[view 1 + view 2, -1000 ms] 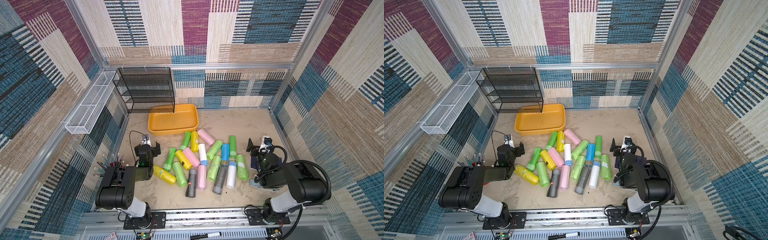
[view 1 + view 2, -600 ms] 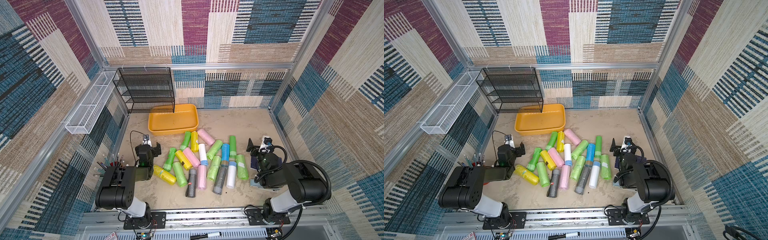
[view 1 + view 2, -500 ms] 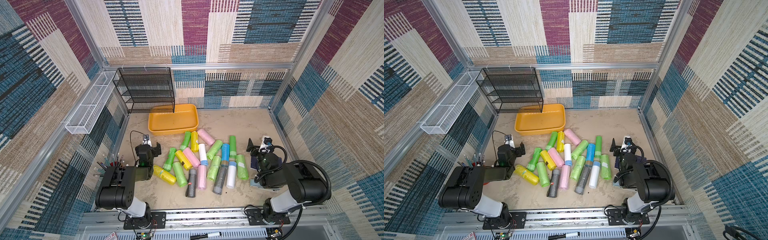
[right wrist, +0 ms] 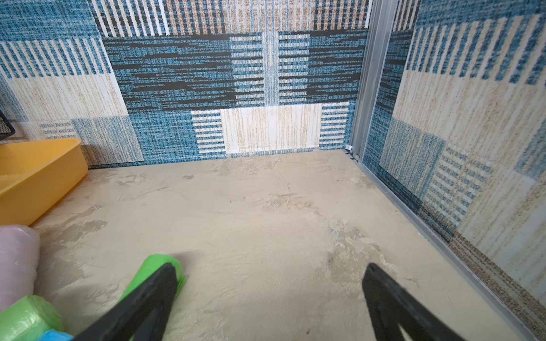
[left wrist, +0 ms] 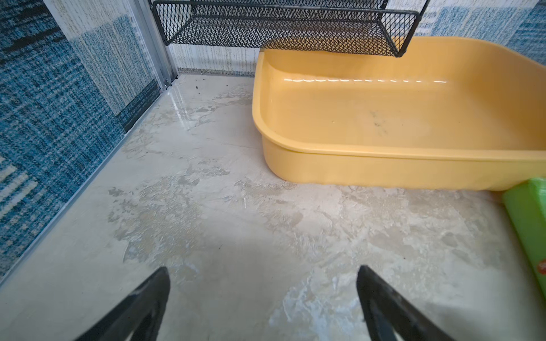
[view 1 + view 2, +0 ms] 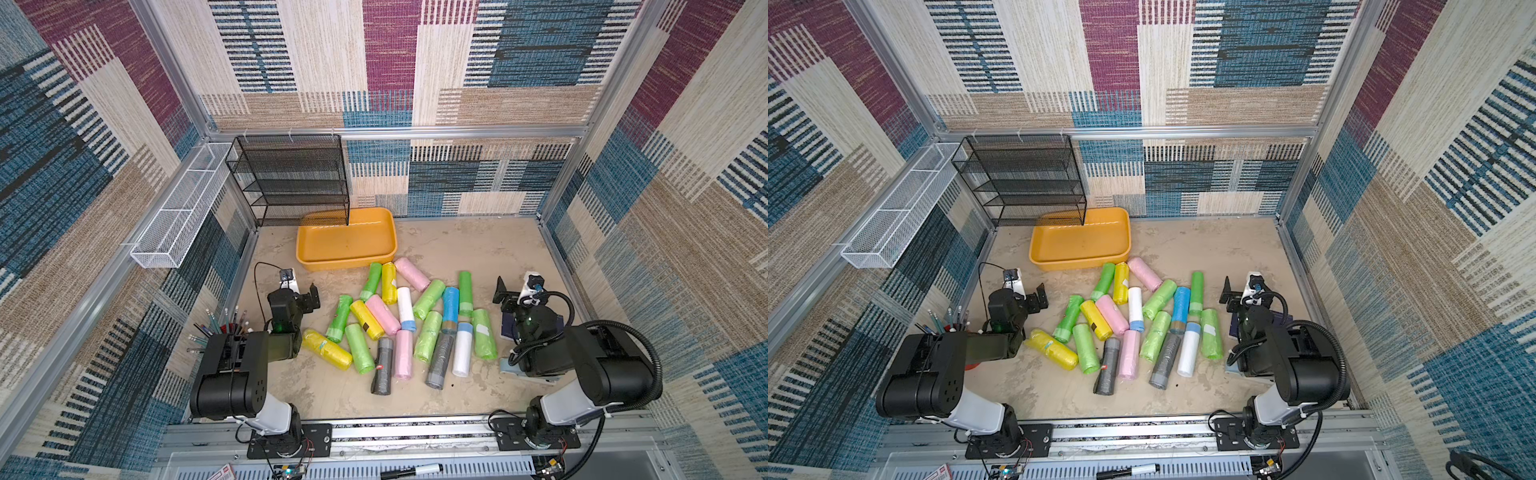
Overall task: Put the roll of trash bags into the storage box
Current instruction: Pick up the roll of trash bags from the center of the board.
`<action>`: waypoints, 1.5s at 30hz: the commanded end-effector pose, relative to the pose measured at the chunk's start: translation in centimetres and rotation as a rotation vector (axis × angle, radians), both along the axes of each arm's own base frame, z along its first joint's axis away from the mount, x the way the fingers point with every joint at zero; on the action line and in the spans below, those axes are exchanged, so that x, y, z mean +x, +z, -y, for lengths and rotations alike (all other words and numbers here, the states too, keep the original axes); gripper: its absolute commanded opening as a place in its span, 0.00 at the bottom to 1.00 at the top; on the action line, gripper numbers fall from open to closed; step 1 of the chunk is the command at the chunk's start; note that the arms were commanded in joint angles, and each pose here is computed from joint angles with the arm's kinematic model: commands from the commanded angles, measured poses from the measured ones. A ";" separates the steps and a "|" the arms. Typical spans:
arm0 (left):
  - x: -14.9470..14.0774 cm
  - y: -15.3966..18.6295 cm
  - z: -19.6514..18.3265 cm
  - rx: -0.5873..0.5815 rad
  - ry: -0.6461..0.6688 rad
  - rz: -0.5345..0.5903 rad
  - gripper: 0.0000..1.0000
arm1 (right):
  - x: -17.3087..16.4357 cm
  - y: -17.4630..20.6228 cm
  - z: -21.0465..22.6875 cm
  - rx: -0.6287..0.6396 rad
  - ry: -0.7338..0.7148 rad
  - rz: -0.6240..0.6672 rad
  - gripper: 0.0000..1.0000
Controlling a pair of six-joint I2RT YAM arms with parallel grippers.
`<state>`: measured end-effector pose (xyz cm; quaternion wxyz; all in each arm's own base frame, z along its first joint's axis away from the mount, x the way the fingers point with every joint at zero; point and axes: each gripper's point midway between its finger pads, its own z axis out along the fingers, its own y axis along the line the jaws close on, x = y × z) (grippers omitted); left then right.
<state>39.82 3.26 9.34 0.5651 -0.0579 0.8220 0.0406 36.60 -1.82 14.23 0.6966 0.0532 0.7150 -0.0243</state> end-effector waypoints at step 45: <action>-1.6 5.3 1.0 -0.107 0.051 -0.076 0.98 | 3.7 5.0 -2.9 0.288 0.033 -0.247 0.99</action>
